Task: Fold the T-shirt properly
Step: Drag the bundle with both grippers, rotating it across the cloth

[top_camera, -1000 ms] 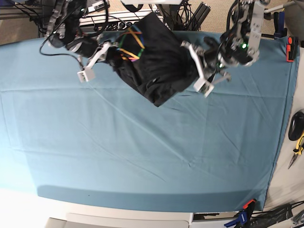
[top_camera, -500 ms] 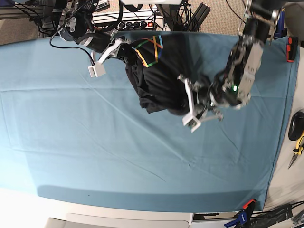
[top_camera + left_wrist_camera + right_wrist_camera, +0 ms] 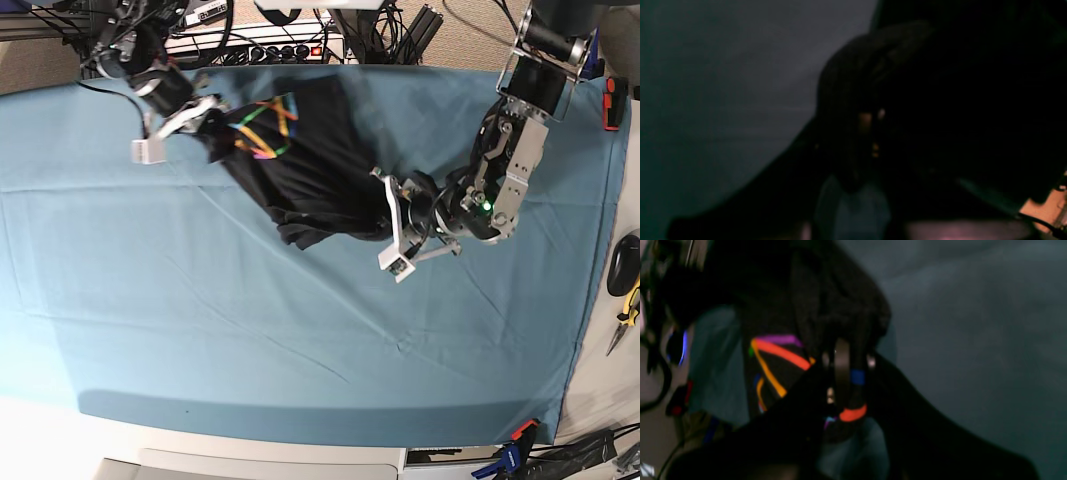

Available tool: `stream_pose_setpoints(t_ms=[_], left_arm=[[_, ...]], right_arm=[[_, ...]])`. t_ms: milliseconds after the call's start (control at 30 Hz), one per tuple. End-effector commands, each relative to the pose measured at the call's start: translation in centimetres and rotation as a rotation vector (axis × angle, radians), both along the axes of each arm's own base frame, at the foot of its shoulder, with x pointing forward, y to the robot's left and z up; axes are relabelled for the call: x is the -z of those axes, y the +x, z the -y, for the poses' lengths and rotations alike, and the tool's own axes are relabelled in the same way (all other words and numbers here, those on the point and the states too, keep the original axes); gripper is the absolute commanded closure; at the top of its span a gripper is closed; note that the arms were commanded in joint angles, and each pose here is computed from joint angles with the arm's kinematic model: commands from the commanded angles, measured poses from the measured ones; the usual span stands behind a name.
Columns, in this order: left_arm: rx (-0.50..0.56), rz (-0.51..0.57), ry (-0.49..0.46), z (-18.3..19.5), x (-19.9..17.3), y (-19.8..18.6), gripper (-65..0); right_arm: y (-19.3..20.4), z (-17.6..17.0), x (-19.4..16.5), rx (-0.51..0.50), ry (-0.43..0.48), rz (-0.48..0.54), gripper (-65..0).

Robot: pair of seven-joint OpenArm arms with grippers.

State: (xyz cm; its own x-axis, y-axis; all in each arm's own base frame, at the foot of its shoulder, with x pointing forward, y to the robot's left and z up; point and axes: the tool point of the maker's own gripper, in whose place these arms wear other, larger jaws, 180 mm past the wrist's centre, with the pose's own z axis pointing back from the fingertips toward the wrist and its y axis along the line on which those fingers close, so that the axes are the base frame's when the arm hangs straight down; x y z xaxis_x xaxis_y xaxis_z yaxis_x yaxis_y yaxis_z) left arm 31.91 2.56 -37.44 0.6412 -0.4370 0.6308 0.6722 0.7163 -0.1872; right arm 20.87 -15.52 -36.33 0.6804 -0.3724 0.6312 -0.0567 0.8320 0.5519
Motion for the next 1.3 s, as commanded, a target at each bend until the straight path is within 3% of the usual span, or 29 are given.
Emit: stream_pose_setpoints(t_ms=[0,233,500,733,967,1267], left_arm=[[-0.023,0.054,-0.004,-0.4,-1.4,1.5,0.0],[-0.021,0.074,-0.03,0.5,-2.2,2.1,0.0],[0.025,0.11,-0.103,4.1,-3.9,2.6,0.0],[0.09,0.158,0.003,4.9,-3.1,2.6,0.0],[0.046,0.19,0.042,3.9,-2.8,3.7,0.0],[-0.038,0.308,0.136,2.0,-5.5,7.6,0.0]], right_arm=[[0.2,0.5,-0.8,0.005,-0.014,0.031,0.0],[-0.5,-2.8,-0.3,-0.057,0.052,0.005,0.0],[-1.2,-7.8,0.4,-0.212,0.073,-0.025,0.0],[-1.4,-6.8,1.2,-0.196,0.018,-0.048,0.0],[-1.5,-4.0,1.5,-0.115,-0.027,-0.054,0.0],[-1.6,-6.8,1.3,-0.201,0.018,-0.057,-0.2]])
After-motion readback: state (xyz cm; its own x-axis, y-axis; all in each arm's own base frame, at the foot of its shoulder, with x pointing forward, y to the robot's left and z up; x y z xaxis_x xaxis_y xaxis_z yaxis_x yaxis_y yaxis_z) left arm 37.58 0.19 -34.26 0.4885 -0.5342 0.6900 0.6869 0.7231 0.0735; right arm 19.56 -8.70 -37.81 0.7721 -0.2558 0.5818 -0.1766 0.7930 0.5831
